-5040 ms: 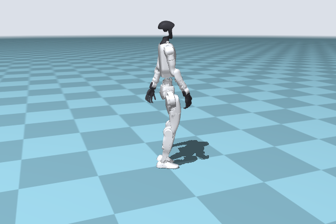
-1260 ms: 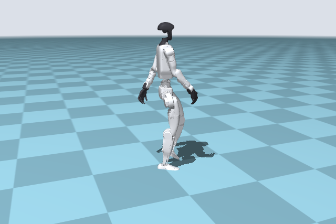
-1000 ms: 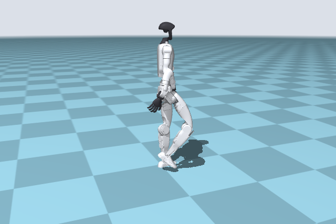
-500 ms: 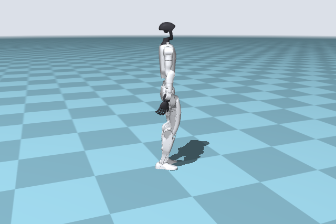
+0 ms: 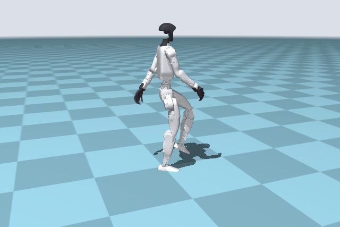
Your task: In place motions
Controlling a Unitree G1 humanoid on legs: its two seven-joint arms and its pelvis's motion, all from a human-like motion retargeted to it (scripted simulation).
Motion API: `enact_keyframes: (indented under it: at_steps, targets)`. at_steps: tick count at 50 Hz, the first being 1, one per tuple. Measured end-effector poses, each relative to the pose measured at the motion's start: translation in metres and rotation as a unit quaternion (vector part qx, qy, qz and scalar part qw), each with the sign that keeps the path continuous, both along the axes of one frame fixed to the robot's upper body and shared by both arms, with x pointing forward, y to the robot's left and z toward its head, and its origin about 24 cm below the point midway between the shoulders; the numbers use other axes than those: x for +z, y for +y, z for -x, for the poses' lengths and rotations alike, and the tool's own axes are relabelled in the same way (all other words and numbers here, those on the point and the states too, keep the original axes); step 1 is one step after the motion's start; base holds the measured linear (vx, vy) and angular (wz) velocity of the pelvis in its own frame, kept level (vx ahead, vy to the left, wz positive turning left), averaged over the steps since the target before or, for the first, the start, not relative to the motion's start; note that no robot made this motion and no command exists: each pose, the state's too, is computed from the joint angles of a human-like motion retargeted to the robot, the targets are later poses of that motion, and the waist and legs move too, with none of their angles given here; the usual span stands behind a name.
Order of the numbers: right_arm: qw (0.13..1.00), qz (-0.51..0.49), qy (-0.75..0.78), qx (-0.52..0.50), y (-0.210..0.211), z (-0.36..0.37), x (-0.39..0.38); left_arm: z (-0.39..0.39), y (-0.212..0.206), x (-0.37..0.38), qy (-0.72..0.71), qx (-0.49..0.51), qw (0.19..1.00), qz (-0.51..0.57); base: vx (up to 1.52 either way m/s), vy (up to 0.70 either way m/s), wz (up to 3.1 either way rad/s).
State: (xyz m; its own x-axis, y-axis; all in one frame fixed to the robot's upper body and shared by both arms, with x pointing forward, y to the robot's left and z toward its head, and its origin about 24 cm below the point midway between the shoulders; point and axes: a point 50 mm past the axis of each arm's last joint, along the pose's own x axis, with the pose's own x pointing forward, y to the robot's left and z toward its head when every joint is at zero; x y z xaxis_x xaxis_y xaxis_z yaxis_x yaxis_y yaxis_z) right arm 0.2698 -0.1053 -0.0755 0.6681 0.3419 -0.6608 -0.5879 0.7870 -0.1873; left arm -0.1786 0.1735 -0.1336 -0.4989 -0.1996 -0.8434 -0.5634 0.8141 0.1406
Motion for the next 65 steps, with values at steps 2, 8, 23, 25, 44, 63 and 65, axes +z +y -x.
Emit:
enact_keyframes:
  at_steps: [2, 8, 23, 25, 44, 63, 65]
  targets:
    - [0.998, 0.037, 0.042, 0.003, -0.009, 0.028, -0.024, -0.017, -0.001, -0.008, -0.023, -0.010, 1.000, -0.001, 0.17, 0.12, 0.14]
    - [0.933, 0.151, 0.326, 0.002, -0.069, 0.191, -0.099, -0.088, 0.010, -0.032, -0.103, -0.088, 0.990, -0.036, 0.34, 0.05, 0.40]
    - [0.637, 0.241, 0.672, -0.291, -0.162, 0.441, -0.038, -0.456, 0.039, 0.059, -0.616, -0.189, 0.757, -0.103, -0.16, 0.05, 0.32]
    - [0.620, 0.216, 0.680, -0.326, -0.152, 0.454, -0.035, -0.470, 0.030, 0.069, -0.645, -0.172, 0.736, -0.111, 0.00, 0.00, 0.00]
    - [0.902, 0.152, 0.382, -0.130, -0.085, 0.170, -0.092, -0.129, 0.024, -0.038, -0.150, -0.159, 0.974, -0.053, 0.03, -0.04, -0.31]
    - [0.997, -0.007, -0.072, 0.010, 0.011, -0.030, 0.033, 0.014, -0.013, 0.006, 0.017, 0.034, 0.999, 0.008, 0.00, -0.01, -0.19]
    - [0.999, 0.011, -0.032, 0.011, 0.008, -0.005, 0.007, -0.004, -0.013, -0.003, -0.013, 0.024, 1.000, 0.012, 0.18, 0.18, 0.32]
